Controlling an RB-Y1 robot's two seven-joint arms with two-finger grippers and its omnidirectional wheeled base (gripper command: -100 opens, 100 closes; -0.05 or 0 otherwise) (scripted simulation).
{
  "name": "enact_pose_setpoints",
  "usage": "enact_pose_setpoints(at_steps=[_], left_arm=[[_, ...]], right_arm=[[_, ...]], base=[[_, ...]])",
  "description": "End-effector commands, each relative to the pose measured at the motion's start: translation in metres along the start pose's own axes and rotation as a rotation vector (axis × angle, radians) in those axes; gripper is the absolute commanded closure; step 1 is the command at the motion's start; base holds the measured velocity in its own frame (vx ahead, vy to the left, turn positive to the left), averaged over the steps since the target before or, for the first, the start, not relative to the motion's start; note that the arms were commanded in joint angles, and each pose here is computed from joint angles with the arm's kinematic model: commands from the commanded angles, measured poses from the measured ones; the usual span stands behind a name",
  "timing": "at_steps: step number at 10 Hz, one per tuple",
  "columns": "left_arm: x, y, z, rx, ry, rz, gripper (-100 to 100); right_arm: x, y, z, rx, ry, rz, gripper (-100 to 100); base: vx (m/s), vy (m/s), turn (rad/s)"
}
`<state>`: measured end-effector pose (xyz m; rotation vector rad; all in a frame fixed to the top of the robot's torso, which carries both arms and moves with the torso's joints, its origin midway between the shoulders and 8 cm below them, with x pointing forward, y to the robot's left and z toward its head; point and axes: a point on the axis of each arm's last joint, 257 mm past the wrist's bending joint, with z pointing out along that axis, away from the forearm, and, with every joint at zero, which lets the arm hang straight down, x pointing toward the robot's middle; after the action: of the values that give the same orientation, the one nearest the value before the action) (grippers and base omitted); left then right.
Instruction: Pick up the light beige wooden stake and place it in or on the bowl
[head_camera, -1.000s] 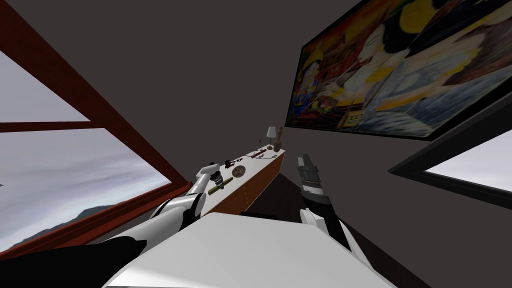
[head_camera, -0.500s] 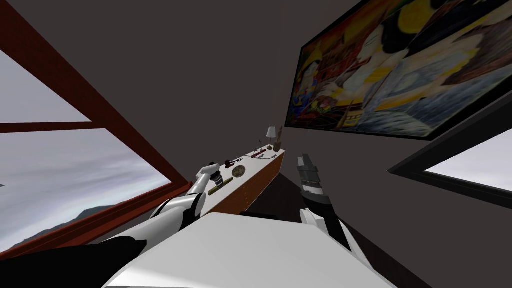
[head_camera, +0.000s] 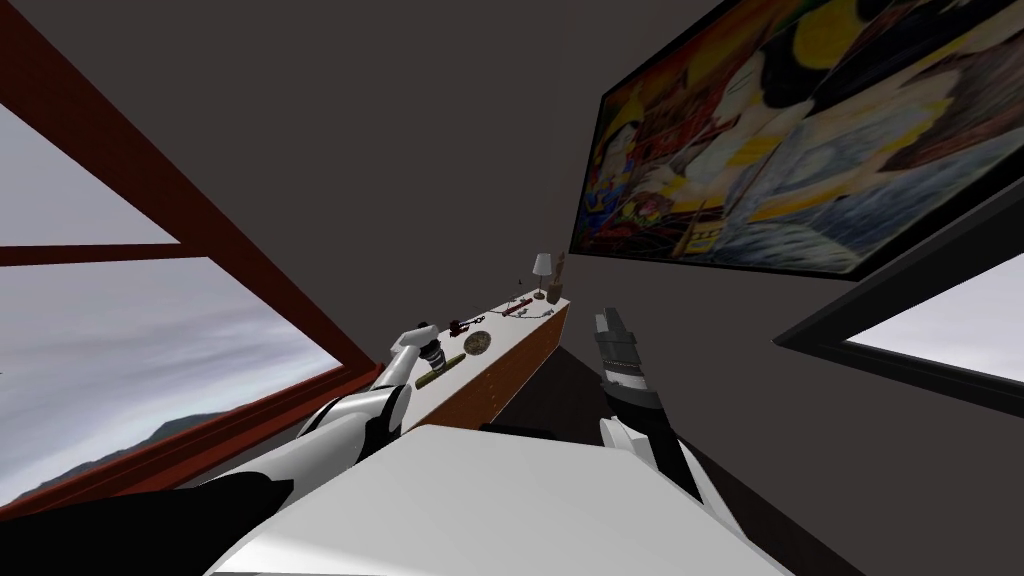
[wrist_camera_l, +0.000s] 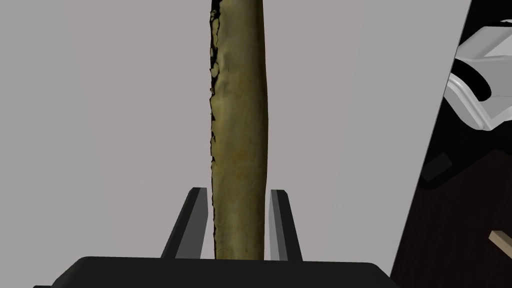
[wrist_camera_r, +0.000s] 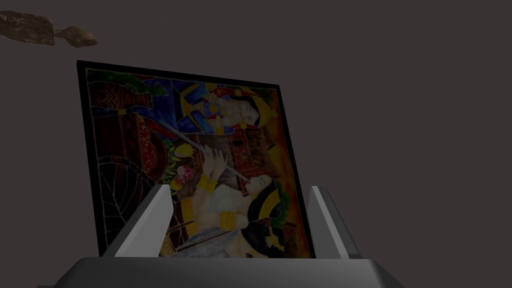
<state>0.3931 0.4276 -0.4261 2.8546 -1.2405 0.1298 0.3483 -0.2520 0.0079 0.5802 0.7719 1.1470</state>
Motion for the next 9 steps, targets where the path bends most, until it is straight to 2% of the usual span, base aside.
enact_pose_setpoints(at_steps=[1, 2, 9], left_arm=[[0.0, 0.0, 0.0, 0.0, 0.0, 0.0, 0], [0.0, -0.002, -0.009, -0.006, 0.0, -0.012, 100], [0.002, -0.012, -0.046, -0.022, 0.0, -0.053, 100]], right_arm=[[0.0, 0.0, 0.0, 0.0, 0.0, 0.0, 0], [0.0, 0.0, 0.0, 0.0, 0.0, 0.0, 0], [0.0, 0.0, 0.0, 0.0, 0.0, 0.0, 0]], base=[[0.0, 0.0, 0.0], [0.03, -0.053, -0.046], [0.072, -0.068, -0.041]])
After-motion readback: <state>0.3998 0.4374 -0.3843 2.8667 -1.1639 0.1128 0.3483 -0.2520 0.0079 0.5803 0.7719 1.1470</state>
